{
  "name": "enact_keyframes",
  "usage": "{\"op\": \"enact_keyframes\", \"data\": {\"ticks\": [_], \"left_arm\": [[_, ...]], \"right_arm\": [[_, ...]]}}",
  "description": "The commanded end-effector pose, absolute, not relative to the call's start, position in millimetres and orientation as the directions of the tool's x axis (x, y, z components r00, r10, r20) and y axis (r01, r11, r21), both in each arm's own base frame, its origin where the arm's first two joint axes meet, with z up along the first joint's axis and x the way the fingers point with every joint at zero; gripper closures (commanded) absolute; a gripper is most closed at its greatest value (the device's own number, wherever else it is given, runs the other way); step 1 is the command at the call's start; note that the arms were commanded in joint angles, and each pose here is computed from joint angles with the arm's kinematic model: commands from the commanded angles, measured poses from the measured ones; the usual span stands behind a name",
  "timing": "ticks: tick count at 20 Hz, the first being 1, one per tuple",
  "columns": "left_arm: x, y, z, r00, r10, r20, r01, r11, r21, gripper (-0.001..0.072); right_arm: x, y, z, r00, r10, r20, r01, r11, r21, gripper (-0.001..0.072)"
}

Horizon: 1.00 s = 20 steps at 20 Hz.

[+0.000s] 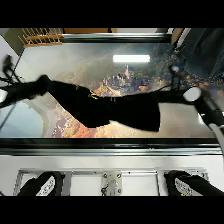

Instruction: Fold the clothes and pants, and hang the long-sleeved shirts on hangers.

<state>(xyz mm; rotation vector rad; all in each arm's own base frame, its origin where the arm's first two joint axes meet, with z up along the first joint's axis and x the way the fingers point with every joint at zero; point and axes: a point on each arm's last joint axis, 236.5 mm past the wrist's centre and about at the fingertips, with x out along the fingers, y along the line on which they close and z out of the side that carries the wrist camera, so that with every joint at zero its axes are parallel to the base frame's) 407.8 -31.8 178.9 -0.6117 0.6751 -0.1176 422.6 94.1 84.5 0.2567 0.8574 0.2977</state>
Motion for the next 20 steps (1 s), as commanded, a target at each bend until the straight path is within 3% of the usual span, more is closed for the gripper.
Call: {"op": "enact_keyframes", "data": {"ticks": [1,4,6,10,12,15,20], "left_arm": [[354.0,-21.9,319.0,0.926,-0.229,-0.302,0.045,0.858,-0.512,0.0699],[286.7,-28.3,397.9,0.978,-0.185,-0.1,0.123,0.888,-0.442,0.0699],[250.0,-31.4,423.7,0.988,-0.154,-0.011,0.136,0.902,-0.409,0.0699],[205.2,-39.5,434.5,0.992,-0.122,0.039,0.127,0.916,-0.382,0.0699],[203.5,-39.5,415.9,0.993,-0.114,-0.039,0.09,0.916,-0.392,0.0699],[226.3,-31.7,353.7,0.943,-0.14,-0.302,-0.003,0.904,-0.428,0.0699],[287.3,-11.8,191.9,0.696,-0.274,-0.664,-0.206,0.809,-0.55,0.0699]], "right_arm": [[400.6,59.1,243.7,0.832,0.28,-0.479,-0.202,0.957,0.209,0.0699],[347.9,48.5,330.9,0.927,0.244,-0.285,-0.208,0.966,0.152,0.0699],[316.1,49.1,355.9,0.945,0.239,-0.222,-0.215,0.968,0.128,0.0699],[280.2,53.3,354.1,0.935,0.246,-0.255,-0.21,0.965,0.16,0.0699],[275.9,45.1,330.3,0.911,0.211,-0.355,-0.146,0.968,0.202,0.0699],[275.2,39.0,270.3,0.787,0.195,-0.585,-0.032,0.96,0.277,0.0699],[311.9,46.0,157.5,0.457,0.241,-0.856,0.038,0.957,0.289,0.0699]]}}
